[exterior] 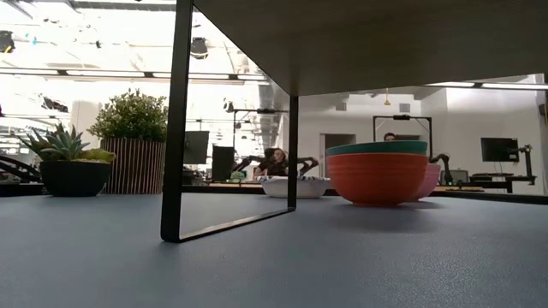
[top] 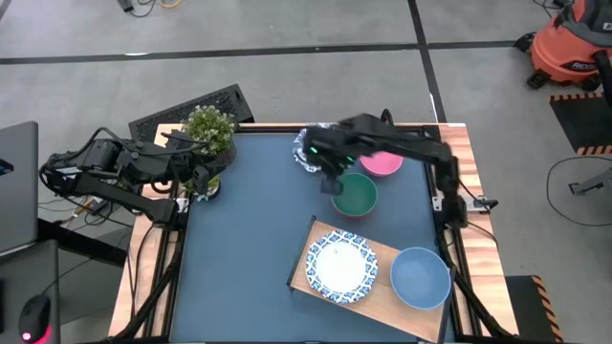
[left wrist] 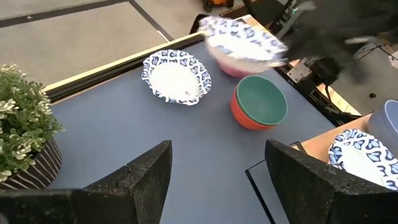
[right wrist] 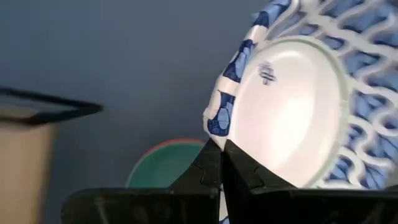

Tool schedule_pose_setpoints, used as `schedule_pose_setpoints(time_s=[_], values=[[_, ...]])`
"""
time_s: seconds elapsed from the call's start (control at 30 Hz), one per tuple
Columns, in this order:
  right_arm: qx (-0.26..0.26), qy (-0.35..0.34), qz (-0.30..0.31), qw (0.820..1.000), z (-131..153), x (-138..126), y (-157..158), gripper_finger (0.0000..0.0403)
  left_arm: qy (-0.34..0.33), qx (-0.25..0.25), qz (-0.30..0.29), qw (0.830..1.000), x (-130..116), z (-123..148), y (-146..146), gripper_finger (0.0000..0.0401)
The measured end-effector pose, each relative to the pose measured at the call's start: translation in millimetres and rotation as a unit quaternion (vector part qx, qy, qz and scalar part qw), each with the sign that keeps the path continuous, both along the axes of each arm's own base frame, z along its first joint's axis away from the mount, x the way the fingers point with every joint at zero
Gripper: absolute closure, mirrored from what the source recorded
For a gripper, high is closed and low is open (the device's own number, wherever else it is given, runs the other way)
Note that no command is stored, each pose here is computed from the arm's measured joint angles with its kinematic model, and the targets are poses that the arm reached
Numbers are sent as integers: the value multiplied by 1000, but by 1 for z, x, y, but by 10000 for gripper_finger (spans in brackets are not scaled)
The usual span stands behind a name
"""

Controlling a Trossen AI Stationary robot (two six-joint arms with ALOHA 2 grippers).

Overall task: Place and stack bowls onto a shelf
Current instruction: Stack the white bowl on top of the white bowl on the shelf

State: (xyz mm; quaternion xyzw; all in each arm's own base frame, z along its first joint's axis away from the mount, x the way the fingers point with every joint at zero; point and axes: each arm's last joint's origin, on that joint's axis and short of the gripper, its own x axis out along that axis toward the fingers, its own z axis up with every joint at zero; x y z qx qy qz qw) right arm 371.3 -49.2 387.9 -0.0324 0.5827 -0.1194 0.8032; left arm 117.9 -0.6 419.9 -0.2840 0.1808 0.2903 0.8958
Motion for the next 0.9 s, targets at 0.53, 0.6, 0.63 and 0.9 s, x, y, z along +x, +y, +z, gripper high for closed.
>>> schedule_pose_setpoints(time_s=[0.53, 0.6, 0.63, 0.9], values=[[9, -127, 346, 929, 80, -129, 212, 381, -8, -11, 9, 1000, 0, 0, 0, 158], [-7, -114, 367, 923, 70, -129, 233, 381, -8, -13, 10, 1000, 0, 0, 0, 158], [-16, -106, 375, 921, 65, -127, 242, 381, -9, -15, 11, 1000, 0, 0, 0, 158], [-64, -52, 387, 918, 21, -105, 287, 381, -16, -27, 19, 999, 0, 0, 0, 158]])
